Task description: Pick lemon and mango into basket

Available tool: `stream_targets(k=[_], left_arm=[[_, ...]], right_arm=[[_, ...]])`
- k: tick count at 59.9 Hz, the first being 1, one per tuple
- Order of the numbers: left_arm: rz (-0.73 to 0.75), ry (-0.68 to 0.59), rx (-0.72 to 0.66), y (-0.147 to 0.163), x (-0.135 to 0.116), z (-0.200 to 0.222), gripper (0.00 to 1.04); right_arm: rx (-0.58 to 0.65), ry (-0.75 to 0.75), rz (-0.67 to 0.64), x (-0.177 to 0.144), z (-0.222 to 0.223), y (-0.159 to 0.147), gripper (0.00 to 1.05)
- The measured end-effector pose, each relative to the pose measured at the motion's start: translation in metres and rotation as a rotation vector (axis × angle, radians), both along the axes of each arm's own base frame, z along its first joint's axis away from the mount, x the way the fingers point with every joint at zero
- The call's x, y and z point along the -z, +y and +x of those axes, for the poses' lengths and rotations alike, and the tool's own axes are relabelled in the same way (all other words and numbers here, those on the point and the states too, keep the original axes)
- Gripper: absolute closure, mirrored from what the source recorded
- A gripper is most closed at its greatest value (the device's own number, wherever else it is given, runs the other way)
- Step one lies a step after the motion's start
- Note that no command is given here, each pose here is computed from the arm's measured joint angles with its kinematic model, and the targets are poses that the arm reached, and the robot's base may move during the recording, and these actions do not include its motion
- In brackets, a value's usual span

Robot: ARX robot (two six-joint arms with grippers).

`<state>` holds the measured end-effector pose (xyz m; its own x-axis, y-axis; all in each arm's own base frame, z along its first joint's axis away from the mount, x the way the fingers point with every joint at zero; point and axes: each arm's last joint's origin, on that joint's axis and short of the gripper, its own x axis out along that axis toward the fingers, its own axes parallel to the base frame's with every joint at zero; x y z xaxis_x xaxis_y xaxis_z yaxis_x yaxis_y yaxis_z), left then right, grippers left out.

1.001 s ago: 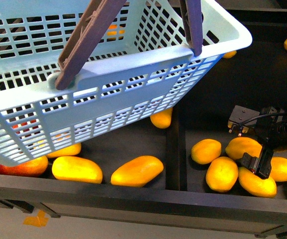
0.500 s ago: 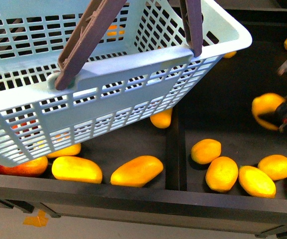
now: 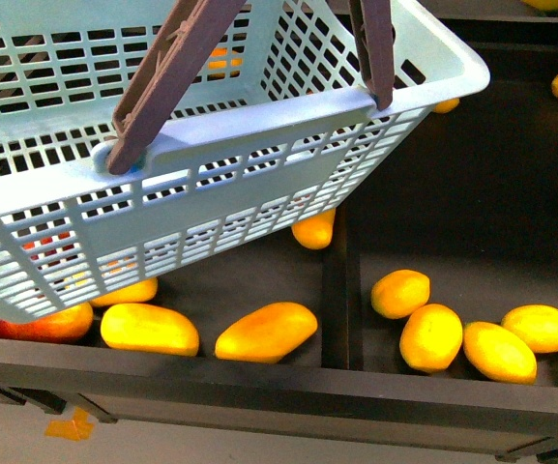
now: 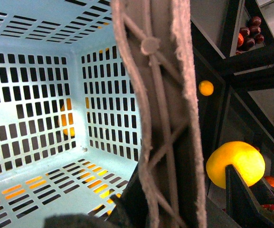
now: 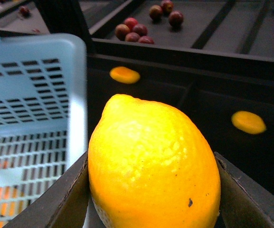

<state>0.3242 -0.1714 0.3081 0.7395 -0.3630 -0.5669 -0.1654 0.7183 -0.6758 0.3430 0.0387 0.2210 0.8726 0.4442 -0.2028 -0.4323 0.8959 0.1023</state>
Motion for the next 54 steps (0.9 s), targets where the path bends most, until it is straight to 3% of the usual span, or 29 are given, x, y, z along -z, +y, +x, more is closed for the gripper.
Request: stream_targets(k=[13,24,32,45,54], left_arm=[[0.0,0.0,-0.001,0.0,0.0,0.0,1.0],[0.0,0.0,0.0,0.0,0.0,0.0,1.0],[0.0,0.0,0.0,0.0,0.0,0.0,1.0],[0.0,0.0,0.0,0.0,0.0,0.0,1.0],[0.0,0.003,0.005,0.0,0.001,0.0,1.0]], right_arm=[[-0.104,0.015,0.04,-0.006,-0.01,0.074,0.41],[-0.118,0.06,0.011,0.007,-0.004,0.11,0.41],[-0.067,0.099,0.005,0.015,0.009,0.118,0.4],[-0.032,0.13,0.04,0.016,0.014,0.118,0.08],[0.005,0.118,0.085,0.01,0.009,0.106,0.09]])
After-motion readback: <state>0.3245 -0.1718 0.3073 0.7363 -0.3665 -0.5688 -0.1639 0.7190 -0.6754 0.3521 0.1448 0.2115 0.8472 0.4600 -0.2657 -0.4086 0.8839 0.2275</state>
